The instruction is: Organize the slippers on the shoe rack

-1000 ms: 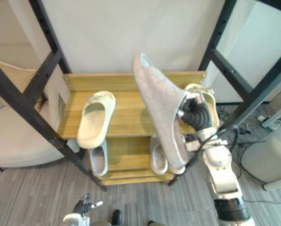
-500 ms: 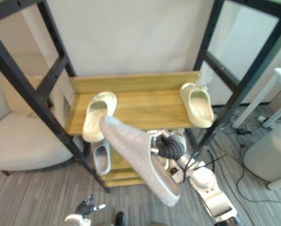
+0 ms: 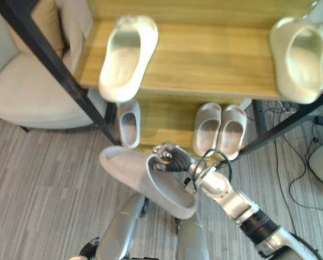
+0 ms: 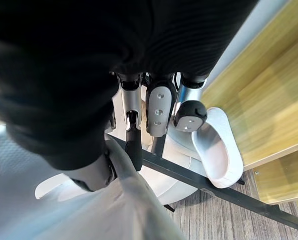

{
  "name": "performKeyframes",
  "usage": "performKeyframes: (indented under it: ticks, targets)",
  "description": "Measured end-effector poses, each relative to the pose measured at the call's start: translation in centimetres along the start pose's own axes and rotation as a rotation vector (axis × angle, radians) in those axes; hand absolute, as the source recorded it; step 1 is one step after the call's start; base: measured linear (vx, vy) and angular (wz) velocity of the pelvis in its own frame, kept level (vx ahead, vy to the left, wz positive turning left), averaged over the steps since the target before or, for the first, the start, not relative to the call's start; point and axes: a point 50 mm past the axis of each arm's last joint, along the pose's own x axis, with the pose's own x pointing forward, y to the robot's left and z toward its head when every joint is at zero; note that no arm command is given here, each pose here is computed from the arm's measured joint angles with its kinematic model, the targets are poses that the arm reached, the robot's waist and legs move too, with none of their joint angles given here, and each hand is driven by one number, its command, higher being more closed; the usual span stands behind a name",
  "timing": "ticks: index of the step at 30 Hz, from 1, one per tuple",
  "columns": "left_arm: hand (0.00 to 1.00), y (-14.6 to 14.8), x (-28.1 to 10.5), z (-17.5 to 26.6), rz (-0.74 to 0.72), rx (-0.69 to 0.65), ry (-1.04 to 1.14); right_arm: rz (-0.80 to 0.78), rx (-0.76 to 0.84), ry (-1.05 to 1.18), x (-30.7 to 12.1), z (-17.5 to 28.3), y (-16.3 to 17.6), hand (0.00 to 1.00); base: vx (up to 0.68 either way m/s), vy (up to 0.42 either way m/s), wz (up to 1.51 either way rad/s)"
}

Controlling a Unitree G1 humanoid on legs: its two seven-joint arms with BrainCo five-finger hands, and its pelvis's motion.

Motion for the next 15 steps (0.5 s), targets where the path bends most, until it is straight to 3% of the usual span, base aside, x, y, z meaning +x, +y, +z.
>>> performKeyframes:
  ticks: [15]
  targets:
    - [0.00,0.0,0.8,6.8,0.088,-0.171,-0.201,-0.737,-0.030,0.013,2.0,0.6,-8.7,1.00,-0.14,0.021,0.06]
